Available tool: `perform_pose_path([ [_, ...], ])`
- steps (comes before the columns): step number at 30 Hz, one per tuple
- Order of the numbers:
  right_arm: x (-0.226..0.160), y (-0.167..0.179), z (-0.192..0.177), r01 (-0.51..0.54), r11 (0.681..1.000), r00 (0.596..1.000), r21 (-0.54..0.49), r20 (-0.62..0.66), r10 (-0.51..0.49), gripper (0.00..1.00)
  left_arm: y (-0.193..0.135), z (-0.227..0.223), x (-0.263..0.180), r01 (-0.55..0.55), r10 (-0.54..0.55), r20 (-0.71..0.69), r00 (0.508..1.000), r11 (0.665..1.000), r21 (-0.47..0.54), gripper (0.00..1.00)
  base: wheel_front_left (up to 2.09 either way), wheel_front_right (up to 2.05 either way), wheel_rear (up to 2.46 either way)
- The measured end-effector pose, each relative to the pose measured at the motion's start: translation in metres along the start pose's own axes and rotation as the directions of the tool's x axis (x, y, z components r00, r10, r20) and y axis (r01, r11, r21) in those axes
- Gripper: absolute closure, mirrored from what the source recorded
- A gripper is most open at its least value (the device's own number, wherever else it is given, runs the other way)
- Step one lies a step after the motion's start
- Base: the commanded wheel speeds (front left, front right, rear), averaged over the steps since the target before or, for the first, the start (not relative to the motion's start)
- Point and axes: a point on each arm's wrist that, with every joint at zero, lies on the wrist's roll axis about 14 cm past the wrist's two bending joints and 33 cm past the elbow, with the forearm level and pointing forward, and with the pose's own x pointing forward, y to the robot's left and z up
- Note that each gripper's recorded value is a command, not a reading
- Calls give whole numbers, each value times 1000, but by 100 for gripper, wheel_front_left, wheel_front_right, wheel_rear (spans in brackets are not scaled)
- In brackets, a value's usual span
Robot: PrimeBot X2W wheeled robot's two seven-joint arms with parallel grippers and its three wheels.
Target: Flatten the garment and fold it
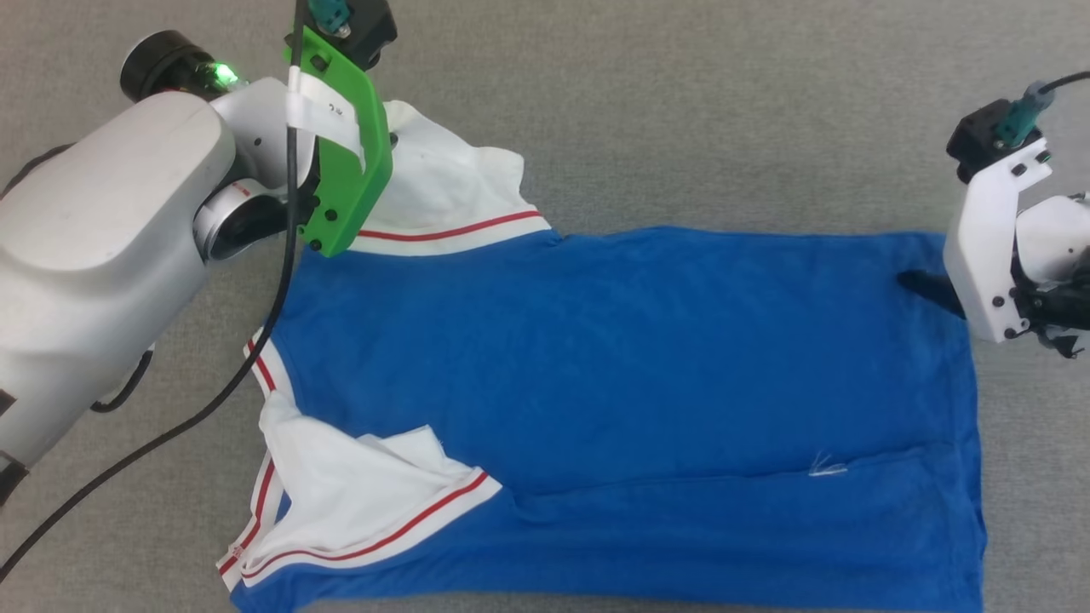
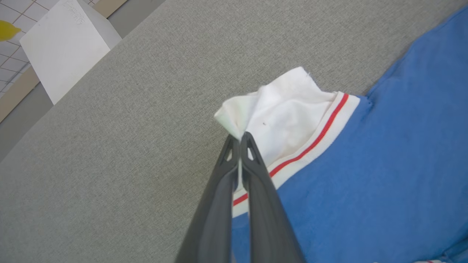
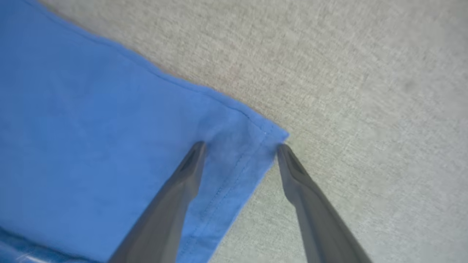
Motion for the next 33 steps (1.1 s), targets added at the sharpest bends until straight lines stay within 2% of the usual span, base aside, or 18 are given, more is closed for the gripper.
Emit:
perform_pose_path([
  [5,21,1,-5,-10,1000,999,-18,-43,9,0,6,-11,7,-3,2,-15,1000,1000,-20,100,0,0,0],
  [6,23,2,-5,-13,1000,999,-26,-45,12,3,8,-14,8,-4,4,-18,1000,1000,-24,100,0,0,0],
  [7,25,3,-3,-18,999,999,-27,-40,17,70,8,-15,9,-5,4,-22,1000,1000,-27,100,0,0,0],
  [8,26,4,-2,-24,999,999,-23,-33,24,100,10,-18,9,-8,8,-26,1000,999,-31,100,0,0,0],
  [18,2,7,15,-46,999,989,21,139,43,100,14,-11,-6,-35,39,45,998,996,-85,100,0,0,0],
  [21,-23,12,26,-50,999,965,9,257,46,100,14,-8,-23,-58,67,92,994,994,-92,100,0,0,0],
  [25,-51,17,31,-38,999,935,-31,352,46,100,10,-3,-45,-72,85,152,985,993,-90,100,0,0,0],
  [33,-93,29,13,-10,996,891,-87,452,49,100,-19,-20,-89,-75,90,223,971,994,-78,100,0,0,0],
])
